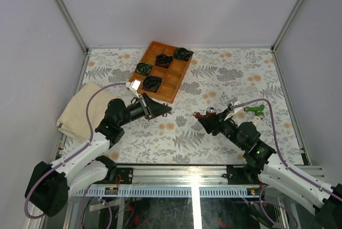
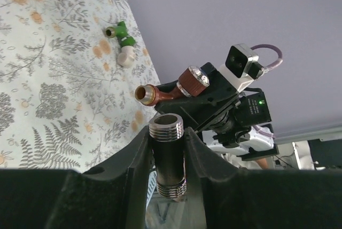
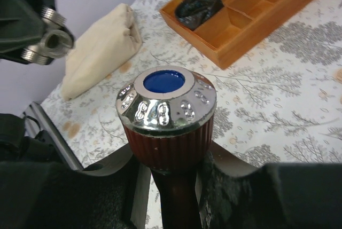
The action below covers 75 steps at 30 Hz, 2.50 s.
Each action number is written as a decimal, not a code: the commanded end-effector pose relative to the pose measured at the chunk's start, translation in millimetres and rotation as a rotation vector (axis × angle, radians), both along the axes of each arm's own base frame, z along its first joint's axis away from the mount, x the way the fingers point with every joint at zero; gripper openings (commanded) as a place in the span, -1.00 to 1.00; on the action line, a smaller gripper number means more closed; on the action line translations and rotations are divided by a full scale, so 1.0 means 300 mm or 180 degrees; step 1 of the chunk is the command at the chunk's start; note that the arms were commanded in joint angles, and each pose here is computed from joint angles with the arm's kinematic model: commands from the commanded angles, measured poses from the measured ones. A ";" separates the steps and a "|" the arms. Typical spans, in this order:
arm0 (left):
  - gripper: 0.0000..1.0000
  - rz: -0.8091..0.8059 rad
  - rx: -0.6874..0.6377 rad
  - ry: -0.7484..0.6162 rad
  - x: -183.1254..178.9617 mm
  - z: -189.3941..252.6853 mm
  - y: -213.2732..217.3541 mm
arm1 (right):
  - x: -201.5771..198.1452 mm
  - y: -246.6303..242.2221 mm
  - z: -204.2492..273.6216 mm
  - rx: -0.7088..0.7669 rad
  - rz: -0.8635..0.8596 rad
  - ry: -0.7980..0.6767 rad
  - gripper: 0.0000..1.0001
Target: Install the water faucets
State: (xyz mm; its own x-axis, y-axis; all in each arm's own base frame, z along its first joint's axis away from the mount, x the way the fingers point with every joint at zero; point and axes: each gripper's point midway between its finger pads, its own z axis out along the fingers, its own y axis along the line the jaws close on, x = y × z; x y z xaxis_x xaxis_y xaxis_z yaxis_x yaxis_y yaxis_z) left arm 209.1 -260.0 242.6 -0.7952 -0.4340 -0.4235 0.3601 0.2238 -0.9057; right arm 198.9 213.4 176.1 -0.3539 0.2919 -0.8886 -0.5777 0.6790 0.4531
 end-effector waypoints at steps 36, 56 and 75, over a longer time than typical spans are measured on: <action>-1.00 -0.0997 -0.0994 -0.0231 -0.099 0.252 -0.069 | -0.154 0.199 0.522 0.1107 0.1335 -0.1284 -1.00; -1.00 -0.1188 -0.0936 -0.0210 -0.136 0.238 -0.092 | -0.114 0.211 0.474 0.1038 0.1089 -0.1211 -1.00; -1.00 -0.1185 -0.0925 -0.0244 -0.139 0.248 -0.095 | -0.081 0.210 0.450 0.0957 0.0943 -0.1092 -1.00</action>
